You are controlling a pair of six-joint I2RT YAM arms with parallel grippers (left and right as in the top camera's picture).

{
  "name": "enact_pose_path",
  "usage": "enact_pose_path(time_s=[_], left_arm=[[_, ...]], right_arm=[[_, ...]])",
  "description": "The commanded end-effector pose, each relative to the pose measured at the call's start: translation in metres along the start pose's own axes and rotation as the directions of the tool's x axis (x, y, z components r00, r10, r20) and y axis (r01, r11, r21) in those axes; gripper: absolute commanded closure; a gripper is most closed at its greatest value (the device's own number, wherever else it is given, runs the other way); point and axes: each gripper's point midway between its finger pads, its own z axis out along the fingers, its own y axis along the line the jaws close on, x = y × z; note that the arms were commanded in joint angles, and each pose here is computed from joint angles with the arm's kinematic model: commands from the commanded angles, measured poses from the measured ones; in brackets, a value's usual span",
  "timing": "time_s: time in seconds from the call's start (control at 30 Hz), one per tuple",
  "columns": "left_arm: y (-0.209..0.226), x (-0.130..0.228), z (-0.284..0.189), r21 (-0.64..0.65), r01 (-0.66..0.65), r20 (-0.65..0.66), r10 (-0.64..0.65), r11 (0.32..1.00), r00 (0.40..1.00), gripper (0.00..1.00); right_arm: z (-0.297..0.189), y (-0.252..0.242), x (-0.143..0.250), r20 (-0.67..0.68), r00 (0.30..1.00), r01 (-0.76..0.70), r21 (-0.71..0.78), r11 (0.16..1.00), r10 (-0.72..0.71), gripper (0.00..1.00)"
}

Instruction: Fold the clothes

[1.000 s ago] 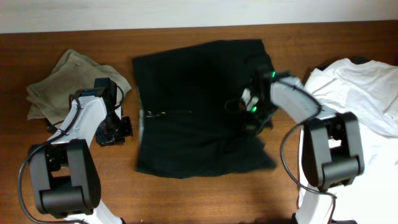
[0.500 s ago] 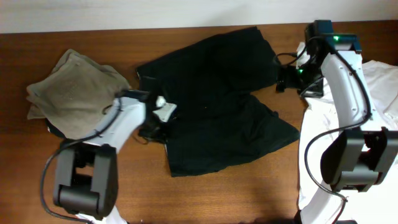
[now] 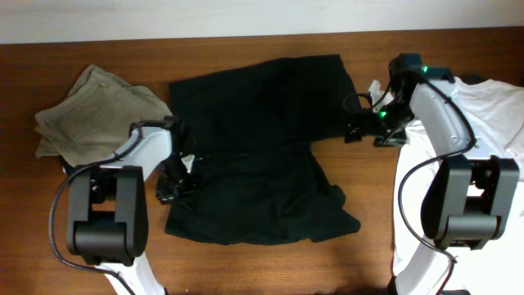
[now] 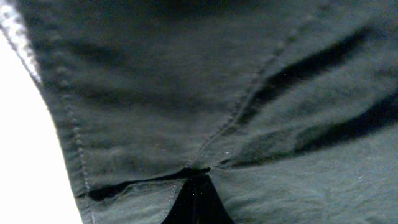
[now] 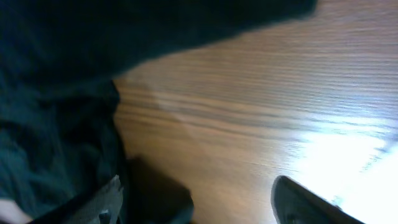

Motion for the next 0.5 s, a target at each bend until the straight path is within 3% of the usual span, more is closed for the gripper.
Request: enact_pose_path(time_s=[0.0, 0.1, 0.13, 0.17, 0.2, 0.27, 0.33, 0.37, 0.4, 0.43, 0.47], left_arm=[[0.059, -0.003, 0.035, -0.222, 0.067, -0.037, -0.077, 0.973, 0.996, 1.0], [0.055, -0.002, 0.035, -0.228, 0.051, -0.038, -0.062, 0.972, 0.997, 1.0], [0.055, -0.003, 0.035, -0.228, 0.051, -0.038, -0.062, 0.972, 0.997, 1.0], [0.055, -0.002, 0.035, -0.228, 0.047, -0.039, -0.057, 0.973, 0.998, 1.0], [0.055, -0.002, 0.035, -0.228, 0.044, -0.043, -0.055, 0.973, 0.998, 1.0], [0.055, -0.002, 0.035, -0.227, 0.033, -0.045, -0.044, 0.973, 0.998, 1.0], [0.057, -0.004, 0.035, -0.233, 0.032, -0.037, -0.042, 0.972, 0.998, 1.0], [0.057, -0.004, 0.035, -0.233, 0.032, -0.036, -0.042, 0.972, 0.998, 1.0], [0.057, -0.004, 0.035, -0.233, 0.032, -0.036, -0.042, 0.972, 0.998, 1.0], [0.057, -0.004, 0.035, -0.233, 0.032, -0.036, -0.042, 0.972, 0.998, 1.0], [0.057, -0.004, 0.035, -0.233, 0.032, -0.036, -0.042, 0.972, 0.998, 1.0]], right_arm=[[0.044, 0.034, 0.04, -0.099, 0.988, 0.095, -0.206, 0.974, -0.117, 0.22], [0.07, 0.074, 0.086, -0.153, 0.94, 0.232, -0.375, 0.898, -0.306, 0.18], [0.073, 0.079, 0.086, -0.149, 0.933, 0.256, -0.37, 0.893, -0.329, 0.7], [0.074, 0.069, 0.082, -0.171, 0.944, 0.223, -0.3, 0.928, -0.282, 0.96], [0.068, 0.052, 0.072, -0.19, 0.959, 0.173, -0.192, 0.966, -0.21, 0.96], [0.01, 0.021, 0.034, -0.14, 0.983, 0.129, 0.072, 0.989, -0.118, 0.96], [-0.067, 0.014, -0.01, 0.024, 0.996, 0.077, 0.284, 0.956, -0.088, 0.96], [-0.081, 0.015, -0.016, 0.061, 0.995, 0.059, 0.305, 0.95, -0.081, 0.89], [-0.09, 0.012, -0.014, 0.061, 0.995, 0.052, 0.327, 0.944, -0.077, 0.12], [-0.088, 0.005, -0.007, 0.028, 0.998, 0.045, 0.347, 0.937, -0.058, 0.01], [-0.085, -0.001, -0.001, 0.009, 1.0, 0.02, 0.348, 0.937, -0.025, 0.01]])
